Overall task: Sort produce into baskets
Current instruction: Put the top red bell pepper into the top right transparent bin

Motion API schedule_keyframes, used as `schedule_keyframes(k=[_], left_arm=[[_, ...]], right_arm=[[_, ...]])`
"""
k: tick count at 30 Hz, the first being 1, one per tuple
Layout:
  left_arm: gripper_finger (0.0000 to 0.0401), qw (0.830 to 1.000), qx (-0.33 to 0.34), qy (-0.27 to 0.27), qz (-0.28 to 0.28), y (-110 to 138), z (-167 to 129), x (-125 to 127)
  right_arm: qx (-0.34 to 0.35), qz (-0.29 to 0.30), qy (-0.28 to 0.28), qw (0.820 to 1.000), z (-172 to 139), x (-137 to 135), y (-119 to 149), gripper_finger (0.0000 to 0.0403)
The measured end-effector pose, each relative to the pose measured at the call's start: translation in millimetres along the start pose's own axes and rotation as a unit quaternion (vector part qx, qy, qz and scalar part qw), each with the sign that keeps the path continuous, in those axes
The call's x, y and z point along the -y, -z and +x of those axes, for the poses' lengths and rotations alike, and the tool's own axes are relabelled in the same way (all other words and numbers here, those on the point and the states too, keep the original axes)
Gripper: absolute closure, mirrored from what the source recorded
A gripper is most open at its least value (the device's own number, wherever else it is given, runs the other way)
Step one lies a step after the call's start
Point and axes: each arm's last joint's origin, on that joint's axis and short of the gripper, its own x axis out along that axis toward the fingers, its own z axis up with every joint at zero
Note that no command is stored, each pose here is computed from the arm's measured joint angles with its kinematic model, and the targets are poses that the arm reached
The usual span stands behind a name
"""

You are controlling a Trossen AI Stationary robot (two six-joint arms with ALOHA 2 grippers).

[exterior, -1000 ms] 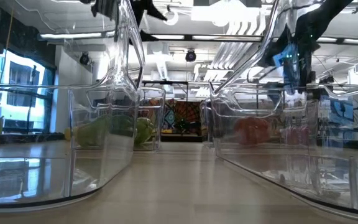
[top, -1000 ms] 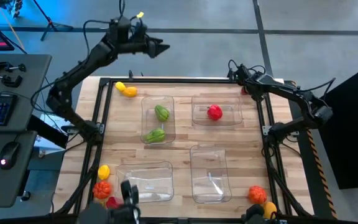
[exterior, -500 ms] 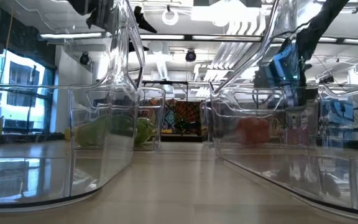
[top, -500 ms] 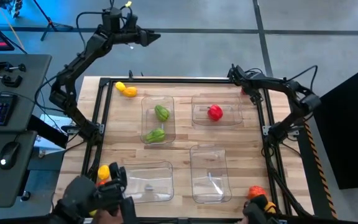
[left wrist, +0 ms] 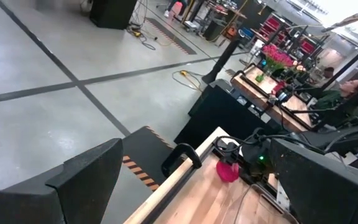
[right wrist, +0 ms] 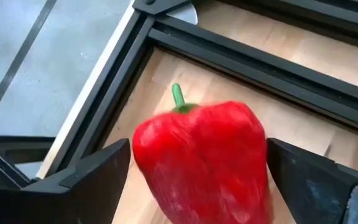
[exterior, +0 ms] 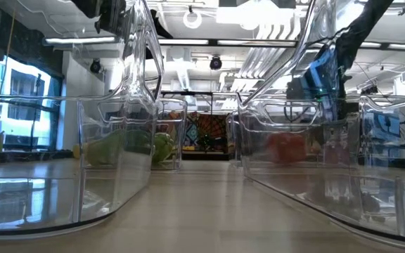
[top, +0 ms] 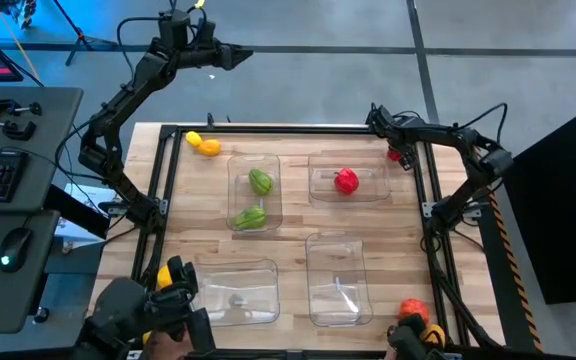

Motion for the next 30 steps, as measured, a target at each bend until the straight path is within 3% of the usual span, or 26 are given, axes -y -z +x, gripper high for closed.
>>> schedule_keyframes(k=[11, 15, 30], left_arm=[[0.0011, 1.000, 0.000, 0.000, 0.008, 0, 0, 0], [0.0011, 1.000, -0.001, 0.003, 0.008, 0, 0, 0], [0.0011, 1.000, -0.003, 0.009, 0.009, 0, 0, 1]], right_arm=[[0.017, -0.019, 0.042, 0.999, 0, 9, -2, 0.0043], [0.006, -0.015, 0.053, 0.998, 0, 11, -2, 0.0043], [-0.049, -0.088, 0.081, 0.992, 22, 9, 14, 0.0043]])
